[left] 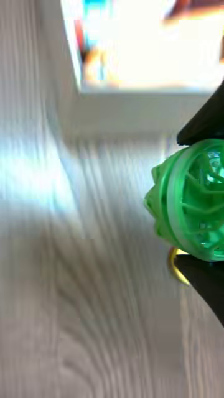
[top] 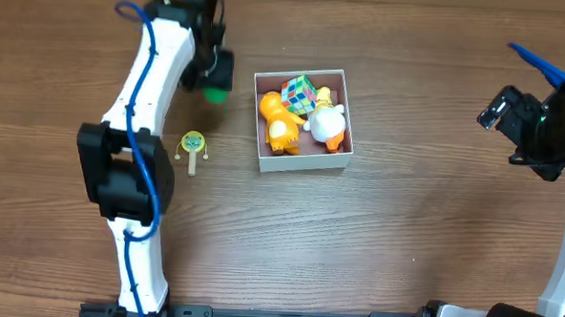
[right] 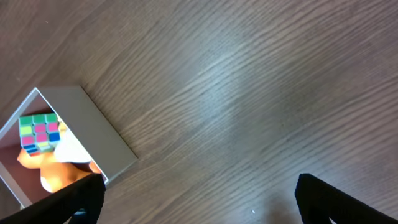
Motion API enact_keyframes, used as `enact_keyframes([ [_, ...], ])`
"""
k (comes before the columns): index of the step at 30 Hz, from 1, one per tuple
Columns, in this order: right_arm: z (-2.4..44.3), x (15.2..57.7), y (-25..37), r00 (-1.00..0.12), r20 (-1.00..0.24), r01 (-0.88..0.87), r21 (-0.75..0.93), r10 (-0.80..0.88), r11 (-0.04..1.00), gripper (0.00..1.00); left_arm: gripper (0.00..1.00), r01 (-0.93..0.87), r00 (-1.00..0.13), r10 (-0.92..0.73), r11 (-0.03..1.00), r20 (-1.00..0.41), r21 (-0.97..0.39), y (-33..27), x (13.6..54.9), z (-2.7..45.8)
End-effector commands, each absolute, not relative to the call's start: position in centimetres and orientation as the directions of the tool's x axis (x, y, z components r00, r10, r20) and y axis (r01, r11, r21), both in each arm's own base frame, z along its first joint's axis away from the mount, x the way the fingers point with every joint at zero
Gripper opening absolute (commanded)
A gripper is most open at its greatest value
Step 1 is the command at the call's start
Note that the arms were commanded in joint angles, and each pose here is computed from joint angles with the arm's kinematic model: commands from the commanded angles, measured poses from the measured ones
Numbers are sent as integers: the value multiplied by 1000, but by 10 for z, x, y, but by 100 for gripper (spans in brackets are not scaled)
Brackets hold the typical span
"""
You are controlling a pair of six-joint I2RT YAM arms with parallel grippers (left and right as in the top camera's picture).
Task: Pack container
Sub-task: 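Place the green toy into the box and withdraw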
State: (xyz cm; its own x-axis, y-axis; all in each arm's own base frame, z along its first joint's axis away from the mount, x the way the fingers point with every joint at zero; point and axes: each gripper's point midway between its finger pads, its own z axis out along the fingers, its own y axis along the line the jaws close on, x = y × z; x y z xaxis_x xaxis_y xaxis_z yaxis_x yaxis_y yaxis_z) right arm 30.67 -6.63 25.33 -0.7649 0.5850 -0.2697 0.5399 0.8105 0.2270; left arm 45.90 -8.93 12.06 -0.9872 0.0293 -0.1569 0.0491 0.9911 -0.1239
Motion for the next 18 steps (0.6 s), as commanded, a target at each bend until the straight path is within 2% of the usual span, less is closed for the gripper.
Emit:
enact_keyframes([
  [1,255,307,-66,-765,-278,535,230,582,813,100,30,155,-957,91,963,-276,-219,-150,458,191],
  [4,255,308,-66,-764,-280,534,231,581,813,100,38,273,-927,201,941,-318,-200,-210,442,200],
  [8,255,308,-66,-764,-281,534,231,581,813,100,44,296,-923,248,946,-292,-133,-256,425,155],
  [10,255,308,-66,-764,-281,534,231,581,814,100,47,274,-935,234,953,-266,-128,-268,417,121],
  [12,255,308,-66,-763,-282,534,231,581,813,100,50,257,-946,221,957,-237,-135,-267,411,106],
  [16,255,308,-66,-764,-281,534,231,581,814,100,75,235,-950,199,963,-240,-134,-253,416,137],
  [18,255,308,-66,-764,-280,534,231,581,813,100,100,228,-945,185,964,-271,-139,-240,421,176],
])
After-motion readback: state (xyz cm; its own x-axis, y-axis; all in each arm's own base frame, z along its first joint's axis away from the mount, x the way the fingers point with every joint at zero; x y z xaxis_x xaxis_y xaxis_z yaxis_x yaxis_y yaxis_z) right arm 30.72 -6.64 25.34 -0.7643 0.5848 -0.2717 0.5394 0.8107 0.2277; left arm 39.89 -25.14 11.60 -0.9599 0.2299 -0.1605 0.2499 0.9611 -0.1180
